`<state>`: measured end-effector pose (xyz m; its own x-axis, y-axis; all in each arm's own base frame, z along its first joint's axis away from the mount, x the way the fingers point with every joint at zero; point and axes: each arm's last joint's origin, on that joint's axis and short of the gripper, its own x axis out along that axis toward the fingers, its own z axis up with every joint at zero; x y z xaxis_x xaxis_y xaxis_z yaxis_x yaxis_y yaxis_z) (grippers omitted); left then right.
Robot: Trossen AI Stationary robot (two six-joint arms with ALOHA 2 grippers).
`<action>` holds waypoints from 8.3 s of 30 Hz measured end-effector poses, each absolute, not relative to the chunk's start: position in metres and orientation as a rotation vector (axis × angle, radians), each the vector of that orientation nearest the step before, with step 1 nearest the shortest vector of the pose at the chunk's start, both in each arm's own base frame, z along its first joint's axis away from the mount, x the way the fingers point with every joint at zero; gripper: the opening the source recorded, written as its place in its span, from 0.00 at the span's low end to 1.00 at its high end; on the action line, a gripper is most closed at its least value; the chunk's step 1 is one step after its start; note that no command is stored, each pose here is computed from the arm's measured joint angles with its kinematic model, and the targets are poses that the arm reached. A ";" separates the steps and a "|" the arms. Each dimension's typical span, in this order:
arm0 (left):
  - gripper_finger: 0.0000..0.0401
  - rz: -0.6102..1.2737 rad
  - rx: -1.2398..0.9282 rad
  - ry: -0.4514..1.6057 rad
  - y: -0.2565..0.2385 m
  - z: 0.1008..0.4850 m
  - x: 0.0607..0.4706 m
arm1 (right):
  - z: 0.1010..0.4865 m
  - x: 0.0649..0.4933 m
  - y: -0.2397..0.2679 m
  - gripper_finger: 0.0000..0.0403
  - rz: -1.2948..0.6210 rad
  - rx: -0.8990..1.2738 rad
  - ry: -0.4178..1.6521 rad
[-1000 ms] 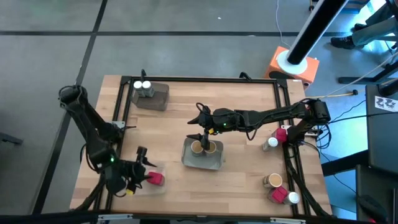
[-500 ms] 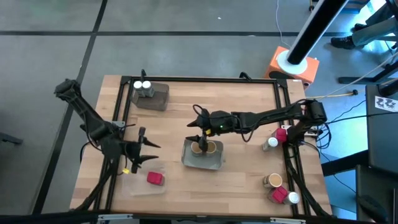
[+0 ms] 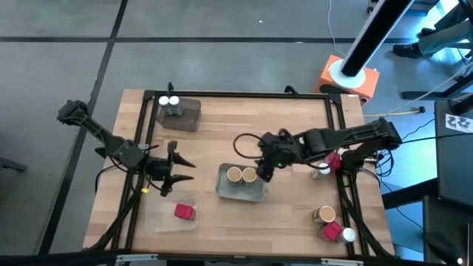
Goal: Sort spices by type
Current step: Put the top white seasoning bottle into the black bin
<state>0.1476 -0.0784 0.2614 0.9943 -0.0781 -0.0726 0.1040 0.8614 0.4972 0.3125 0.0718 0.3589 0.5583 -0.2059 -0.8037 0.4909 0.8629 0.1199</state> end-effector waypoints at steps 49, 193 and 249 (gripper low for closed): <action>0.43 -0.036 0.479 0.151 -0.066 0.258 0.150 | 0.247 0.186 0.070 0.72 -1.206 0.741 1.536; 0.43 0.474 0.339 0.374 -0.019 0.248 0.133 | 0.213 0.458 -0.076 0.51 -0.397 0.270 1.123; 0.56 0.317 0.225 0.401 -0.028 0.233 0.158 | 0.274 0.403 0.001 0.64 -0.472 0.019 1.133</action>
